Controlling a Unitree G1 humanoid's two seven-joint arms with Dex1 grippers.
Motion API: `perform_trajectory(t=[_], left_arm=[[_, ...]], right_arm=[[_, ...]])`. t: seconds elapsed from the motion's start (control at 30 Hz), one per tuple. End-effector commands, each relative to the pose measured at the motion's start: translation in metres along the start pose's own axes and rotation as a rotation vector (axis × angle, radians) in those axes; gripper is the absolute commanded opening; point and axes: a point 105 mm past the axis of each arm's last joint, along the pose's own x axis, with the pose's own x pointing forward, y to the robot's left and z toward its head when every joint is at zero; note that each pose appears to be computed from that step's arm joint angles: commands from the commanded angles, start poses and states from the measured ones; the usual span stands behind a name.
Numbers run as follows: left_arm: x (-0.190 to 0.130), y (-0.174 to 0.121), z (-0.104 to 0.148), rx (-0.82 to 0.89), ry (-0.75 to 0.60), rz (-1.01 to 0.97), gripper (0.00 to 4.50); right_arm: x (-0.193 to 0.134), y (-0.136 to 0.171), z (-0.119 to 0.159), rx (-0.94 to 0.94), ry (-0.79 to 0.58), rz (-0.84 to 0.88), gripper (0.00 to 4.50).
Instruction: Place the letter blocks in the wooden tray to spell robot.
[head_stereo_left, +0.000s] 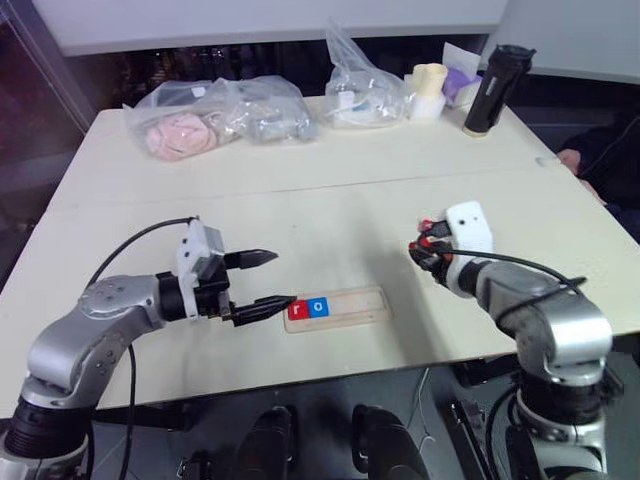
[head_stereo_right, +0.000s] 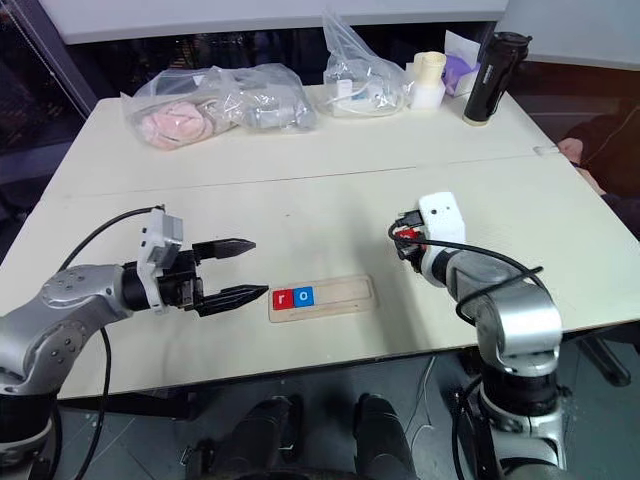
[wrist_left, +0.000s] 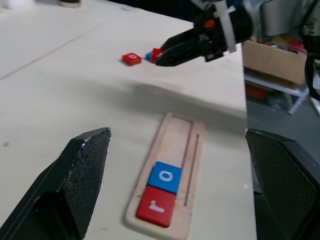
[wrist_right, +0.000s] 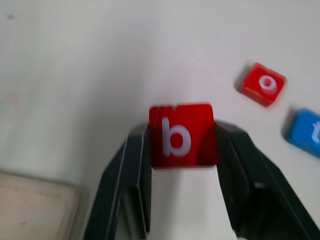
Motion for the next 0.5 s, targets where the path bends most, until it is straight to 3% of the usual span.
perform_trajectory(t=[0.03,0.33,0.5], left_arm=[[0.002,0.002,0.007,0.038,-0.016,-0.018,4.50],[0.006,0.006,0.009,0.043,-0.021,-0.035,4.50],[0.006,0.005,0.009,0.045,-0.021,-0.035,4.50]], right_arm=[[-0.022,0.005,0.003,-0.021,-0.032,0.005,1.19],[-0.037,0.014,-0.036,-0.001,0.071,0.004,1.19],[-0.035,0.009,-0.042,0.009,0.090,-0.020,1.19]])
